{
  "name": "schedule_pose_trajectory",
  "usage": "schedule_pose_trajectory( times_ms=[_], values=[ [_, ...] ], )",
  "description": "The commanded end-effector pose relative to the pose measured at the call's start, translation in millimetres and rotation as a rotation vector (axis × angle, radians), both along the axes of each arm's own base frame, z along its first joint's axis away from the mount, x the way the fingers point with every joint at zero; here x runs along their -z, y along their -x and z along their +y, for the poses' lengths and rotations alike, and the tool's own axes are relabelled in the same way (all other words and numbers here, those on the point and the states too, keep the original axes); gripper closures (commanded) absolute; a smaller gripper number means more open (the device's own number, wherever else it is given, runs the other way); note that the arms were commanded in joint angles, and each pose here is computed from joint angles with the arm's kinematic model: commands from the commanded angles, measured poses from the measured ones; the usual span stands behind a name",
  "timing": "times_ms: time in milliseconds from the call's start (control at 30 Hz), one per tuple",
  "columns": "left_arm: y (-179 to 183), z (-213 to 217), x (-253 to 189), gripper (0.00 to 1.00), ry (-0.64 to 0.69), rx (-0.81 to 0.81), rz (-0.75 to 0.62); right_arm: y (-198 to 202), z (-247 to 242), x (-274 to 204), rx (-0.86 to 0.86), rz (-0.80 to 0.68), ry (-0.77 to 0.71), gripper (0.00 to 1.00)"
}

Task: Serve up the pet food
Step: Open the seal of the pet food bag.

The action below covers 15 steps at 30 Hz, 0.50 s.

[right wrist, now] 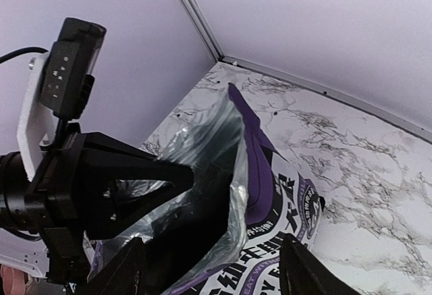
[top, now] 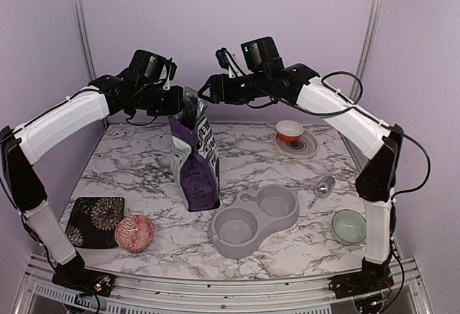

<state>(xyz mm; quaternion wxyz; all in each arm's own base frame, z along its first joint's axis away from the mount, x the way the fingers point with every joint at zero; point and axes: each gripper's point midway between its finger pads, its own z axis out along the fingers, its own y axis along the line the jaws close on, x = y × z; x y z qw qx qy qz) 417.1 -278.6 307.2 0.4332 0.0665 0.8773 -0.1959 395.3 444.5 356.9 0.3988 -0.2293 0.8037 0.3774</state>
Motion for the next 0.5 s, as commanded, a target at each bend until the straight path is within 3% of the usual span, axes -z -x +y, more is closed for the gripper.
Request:
schedule_pose_trajectory(
  times_ms=[0,467],
  values=[
    [10,-9,-78,1.00,0.176,0.039,-0.178,-1,-5,1,0.090,0.011,0.042,0.37],
    [14,-14,-79,1.00,0.175,0.031,-0.194,13,19,38,0.040,0.105,0.063,0.47]
  ],
)
